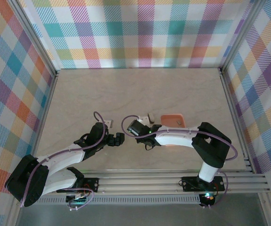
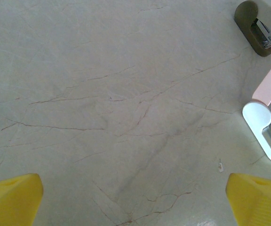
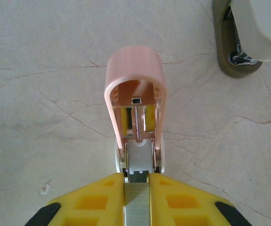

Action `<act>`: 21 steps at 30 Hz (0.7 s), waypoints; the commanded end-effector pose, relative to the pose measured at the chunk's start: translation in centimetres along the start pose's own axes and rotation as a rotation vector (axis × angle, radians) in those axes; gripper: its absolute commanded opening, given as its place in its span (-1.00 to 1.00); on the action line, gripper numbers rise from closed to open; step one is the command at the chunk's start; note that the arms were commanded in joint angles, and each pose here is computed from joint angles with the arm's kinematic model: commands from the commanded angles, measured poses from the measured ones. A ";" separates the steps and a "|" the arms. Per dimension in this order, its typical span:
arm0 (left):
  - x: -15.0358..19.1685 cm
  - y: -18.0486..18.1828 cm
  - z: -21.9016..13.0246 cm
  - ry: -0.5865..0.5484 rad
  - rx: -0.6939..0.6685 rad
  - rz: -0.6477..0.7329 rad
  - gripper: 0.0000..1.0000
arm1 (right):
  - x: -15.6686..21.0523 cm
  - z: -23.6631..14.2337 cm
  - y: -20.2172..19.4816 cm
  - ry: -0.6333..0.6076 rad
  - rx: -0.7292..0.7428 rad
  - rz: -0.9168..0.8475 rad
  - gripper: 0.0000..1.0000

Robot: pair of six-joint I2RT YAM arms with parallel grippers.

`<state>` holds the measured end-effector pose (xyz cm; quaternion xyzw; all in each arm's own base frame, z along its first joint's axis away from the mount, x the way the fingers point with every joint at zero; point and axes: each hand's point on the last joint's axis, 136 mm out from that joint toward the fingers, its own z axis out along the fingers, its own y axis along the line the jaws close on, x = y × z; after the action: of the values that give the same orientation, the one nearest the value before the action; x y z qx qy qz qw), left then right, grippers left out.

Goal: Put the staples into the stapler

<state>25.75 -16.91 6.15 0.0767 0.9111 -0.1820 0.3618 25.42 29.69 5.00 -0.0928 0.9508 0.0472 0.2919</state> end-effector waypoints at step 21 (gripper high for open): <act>-0.1 -0.4 -0.2 -0.014 0.009 0.027 0.99 | 0.6 0.6 -0.3 0.015 0.030 -0.017 -0.64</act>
<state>25.75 -16.91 6.15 0.0768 0.9112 -0.1819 0.3617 25.37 29.63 4.63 -0.0937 0.9518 0.0433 0.2888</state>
